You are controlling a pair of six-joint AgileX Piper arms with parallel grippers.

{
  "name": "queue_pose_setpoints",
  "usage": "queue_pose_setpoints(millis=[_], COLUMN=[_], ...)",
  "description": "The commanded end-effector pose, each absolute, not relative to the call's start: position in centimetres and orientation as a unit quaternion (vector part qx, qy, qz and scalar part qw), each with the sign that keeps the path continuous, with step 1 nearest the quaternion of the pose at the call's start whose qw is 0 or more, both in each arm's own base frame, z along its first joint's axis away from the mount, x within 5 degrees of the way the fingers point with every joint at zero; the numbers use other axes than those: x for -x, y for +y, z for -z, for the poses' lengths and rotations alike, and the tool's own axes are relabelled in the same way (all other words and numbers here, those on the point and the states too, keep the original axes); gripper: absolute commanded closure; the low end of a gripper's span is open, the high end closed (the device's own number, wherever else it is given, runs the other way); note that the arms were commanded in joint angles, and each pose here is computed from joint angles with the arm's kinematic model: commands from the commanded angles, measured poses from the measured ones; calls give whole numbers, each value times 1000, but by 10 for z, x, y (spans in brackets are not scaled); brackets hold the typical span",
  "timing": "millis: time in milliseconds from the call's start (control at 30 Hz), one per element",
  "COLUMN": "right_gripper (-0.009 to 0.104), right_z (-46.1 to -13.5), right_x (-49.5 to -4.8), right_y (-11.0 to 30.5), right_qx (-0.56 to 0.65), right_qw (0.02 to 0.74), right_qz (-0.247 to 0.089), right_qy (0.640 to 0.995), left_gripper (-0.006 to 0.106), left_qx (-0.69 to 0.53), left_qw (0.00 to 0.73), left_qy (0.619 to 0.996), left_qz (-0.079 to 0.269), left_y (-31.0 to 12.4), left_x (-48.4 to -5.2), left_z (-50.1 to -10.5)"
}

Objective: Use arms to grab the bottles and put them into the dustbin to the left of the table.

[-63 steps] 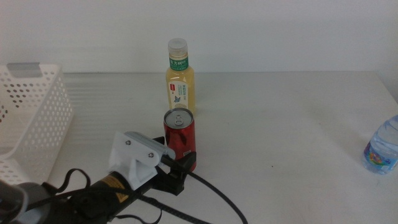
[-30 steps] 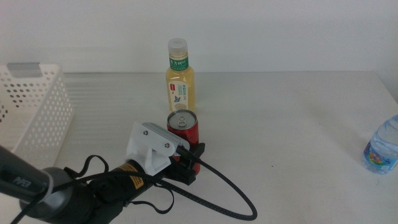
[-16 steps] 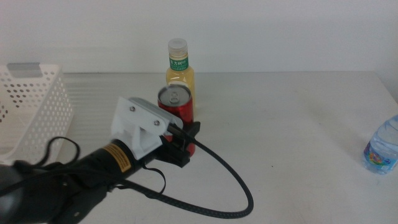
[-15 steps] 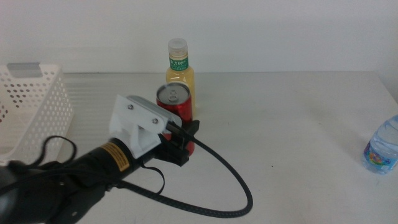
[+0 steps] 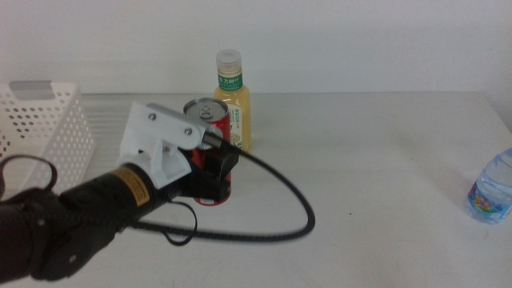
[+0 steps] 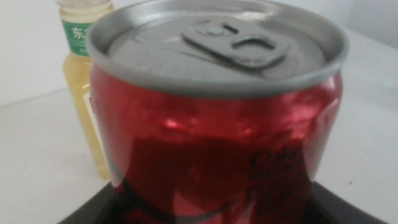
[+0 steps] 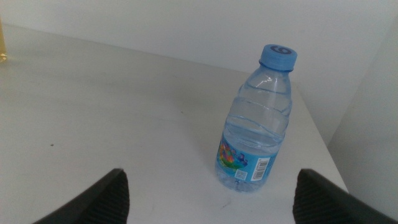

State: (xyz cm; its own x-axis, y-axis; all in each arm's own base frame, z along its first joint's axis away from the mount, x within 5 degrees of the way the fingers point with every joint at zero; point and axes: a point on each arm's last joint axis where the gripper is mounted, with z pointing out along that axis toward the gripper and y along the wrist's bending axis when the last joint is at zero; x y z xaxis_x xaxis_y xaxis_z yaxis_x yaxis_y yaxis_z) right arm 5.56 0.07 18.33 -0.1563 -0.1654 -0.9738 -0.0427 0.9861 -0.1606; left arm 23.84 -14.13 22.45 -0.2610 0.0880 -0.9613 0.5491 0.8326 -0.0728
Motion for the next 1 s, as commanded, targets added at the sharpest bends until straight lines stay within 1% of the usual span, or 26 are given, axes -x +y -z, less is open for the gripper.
queue_pose_setpoints(millis=[0, 133, 300, 433, 567, 800, 967], right_gripper=[18, 18, 18, 18, 18, 18, 18], right_z=[-194, -194, -194, -194, -194, -194, -194], right_x=[-54, -54, -54, -54, -54, -54, -54], right_y=[0, 0, 0, 0, 0, 0, 0], right_qx=[69, 69, 69, 69, 69, 69, 69], right_qw=[686, 686, 686, 686, 686, 686, 686], right_qz=[57, 57, 57, 57, 57, 57, 57], right_qy=[722, 722, 722, 722, 722, 722, 722], left_gripper=[105, 105, 105, 105, 105, 105, 105], left_qx=[-184, -184, -160, -152, -157, -143, -122], left_qw=[626, 604, 555, 519, 495, 448, 421], left_qy=[722, 743, 791, 826, 846, 879, 897], left_qz=[231, 221, 200, 161, 120, 72, 51], left_y=[-146, -150, -150, -147, -142, -130, -107], left_x=[-245, -253, -263, -268, -273, -276, -281], left_z=[-266, -279, -292, -305, -322, -350, -368])
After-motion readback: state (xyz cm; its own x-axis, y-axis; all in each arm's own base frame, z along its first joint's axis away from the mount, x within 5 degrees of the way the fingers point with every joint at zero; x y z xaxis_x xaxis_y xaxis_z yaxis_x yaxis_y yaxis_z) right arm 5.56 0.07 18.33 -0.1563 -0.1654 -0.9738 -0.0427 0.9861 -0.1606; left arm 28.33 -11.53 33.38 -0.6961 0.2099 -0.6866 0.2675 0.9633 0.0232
